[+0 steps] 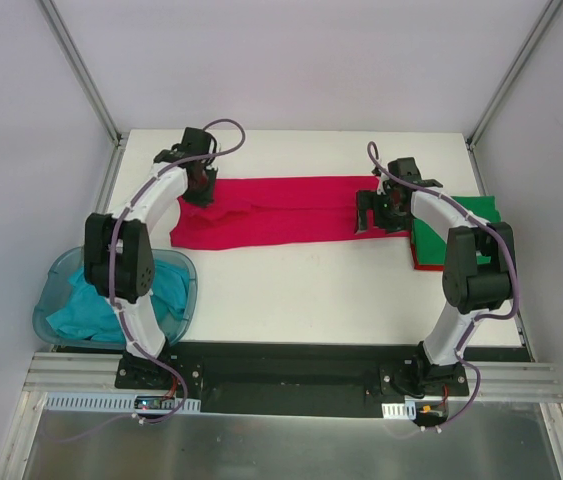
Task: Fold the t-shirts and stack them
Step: Fold the other side of the tshirt into a rectangle, then rotate the tshirt 90 degrees
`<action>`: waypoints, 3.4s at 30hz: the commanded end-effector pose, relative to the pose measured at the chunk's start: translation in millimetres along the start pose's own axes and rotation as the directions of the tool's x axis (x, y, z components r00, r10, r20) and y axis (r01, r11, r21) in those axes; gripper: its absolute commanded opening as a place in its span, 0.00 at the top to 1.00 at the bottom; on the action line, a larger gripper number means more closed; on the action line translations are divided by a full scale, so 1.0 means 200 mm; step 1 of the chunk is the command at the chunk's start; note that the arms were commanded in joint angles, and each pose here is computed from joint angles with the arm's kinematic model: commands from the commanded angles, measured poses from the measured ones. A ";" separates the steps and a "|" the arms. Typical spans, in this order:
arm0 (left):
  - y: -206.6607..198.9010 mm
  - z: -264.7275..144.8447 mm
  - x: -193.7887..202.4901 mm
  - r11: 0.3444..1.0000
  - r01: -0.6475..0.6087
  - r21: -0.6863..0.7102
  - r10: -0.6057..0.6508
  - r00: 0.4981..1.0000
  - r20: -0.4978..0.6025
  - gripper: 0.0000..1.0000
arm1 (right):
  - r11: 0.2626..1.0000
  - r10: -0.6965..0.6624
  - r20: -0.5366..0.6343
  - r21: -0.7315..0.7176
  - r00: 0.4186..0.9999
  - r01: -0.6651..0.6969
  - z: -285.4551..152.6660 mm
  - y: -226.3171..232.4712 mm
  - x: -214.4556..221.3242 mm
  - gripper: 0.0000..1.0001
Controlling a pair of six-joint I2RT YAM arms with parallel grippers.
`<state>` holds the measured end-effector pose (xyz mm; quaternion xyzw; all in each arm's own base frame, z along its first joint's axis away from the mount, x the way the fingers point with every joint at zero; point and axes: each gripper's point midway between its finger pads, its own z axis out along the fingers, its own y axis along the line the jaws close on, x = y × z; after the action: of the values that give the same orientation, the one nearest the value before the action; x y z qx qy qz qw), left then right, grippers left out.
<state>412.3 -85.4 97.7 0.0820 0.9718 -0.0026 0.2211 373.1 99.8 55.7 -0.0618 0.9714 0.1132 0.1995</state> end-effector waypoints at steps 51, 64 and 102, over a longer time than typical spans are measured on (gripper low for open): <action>-0.26 0.21 -0.20 0.813 0.522 0.258 -0.524 0.849 -0.066 0.01 | 0.996 0.081 0.042 -0.050 0.996 -0.078 0.12 0.10 -0.55 0.04; -0.25 0.56 -0.54 0.748 0.609 0.264 -0.626 0.779 -0.026 0.01 | 0.994 0.111 -0.151 0.022 0.982 -0.109 0.18 0.05 -0.22 0.04; -1.20 0.83 -1.28 0.418 0.361 0.834 -0.826 0.533 0.183 0.01 | 0.796 -0.361 -0.252 -0.584 0.898 0.156 -0.10 1.37 0.74 0.04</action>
<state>690.5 -341.5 83.0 -0.2479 0.7013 -0.5008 0.4426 176.6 337.5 51.1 -0.2526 0.9118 0.3234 -0.0158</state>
